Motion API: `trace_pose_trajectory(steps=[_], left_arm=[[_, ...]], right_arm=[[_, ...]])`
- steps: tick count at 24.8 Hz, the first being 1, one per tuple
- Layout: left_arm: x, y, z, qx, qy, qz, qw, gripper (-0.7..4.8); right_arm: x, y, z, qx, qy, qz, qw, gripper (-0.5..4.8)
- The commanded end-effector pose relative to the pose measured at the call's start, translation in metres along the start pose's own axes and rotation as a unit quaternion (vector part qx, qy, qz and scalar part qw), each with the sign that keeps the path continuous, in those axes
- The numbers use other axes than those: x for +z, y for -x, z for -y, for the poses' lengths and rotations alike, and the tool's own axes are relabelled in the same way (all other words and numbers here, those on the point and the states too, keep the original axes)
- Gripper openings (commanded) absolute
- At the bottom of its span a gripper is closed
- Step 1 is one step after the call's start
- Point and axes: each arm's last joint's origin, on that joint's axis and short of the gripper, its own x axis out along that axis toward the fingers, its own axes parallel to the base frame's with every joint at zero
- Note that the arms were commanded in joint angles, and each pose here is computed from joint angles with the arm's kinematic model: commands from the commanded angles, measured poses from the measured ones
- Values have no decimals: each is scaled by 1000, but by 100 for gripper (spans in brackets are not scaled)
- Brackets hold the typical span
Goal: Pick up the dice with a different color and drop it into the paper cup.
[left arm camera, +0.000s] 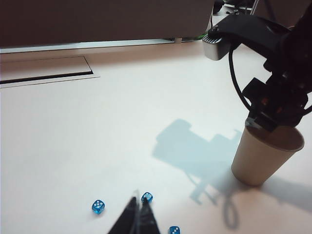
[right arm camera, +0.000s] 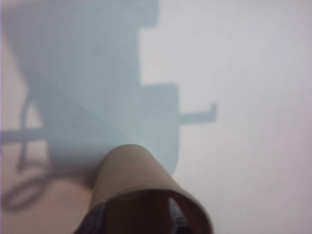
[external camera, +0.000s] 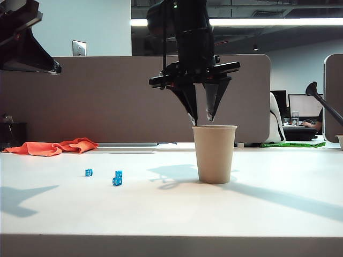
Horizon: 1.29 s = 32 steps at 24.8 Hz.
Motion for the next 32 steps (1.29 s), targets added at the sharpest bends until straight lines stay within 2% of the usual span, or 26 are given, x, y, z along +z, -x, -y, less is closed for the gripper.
trace_pose_trajectory(steps=[1, 4, 9, 13, 16, 19, 25, 32], left_arm=[[4, 0, 0, -1, -3, 13, 1000, -6], [4, 0, 0, -1, -3, 13, 1000, -6], [4, 0, 0, -1, -2, 14, 1000, -6], [6, 0, 0, -2, -3, 21, 1000, -6], [8, 1, 1, -2, 7, 35, 999, -6], [10, 1, 0, 4, 16, 43, 999, -6], [10, 1, 0, 4, 16, 43, 999, -6], [10, 1, 0, 3, 36, 45, 998, -6]], right_arm=[[0, 10, 3, 0, -3, 15, 1000, 83], [2, 19, 5, 3, -8, 30, 1000, -1], [10, 49, 13, 12, -12, 87, 996, -3], [15, 78, 24, -30, -37, 155, 987, -3], [16, 110, 35, -19, -49, 237, 970, -3], [8, 152, 55, 0, -67, 318, 946, -3], [-12, 183, 91, 19, -64, 343, 937, -3], [-34, 206, 132, 38, -90, 361, 927, -3]])
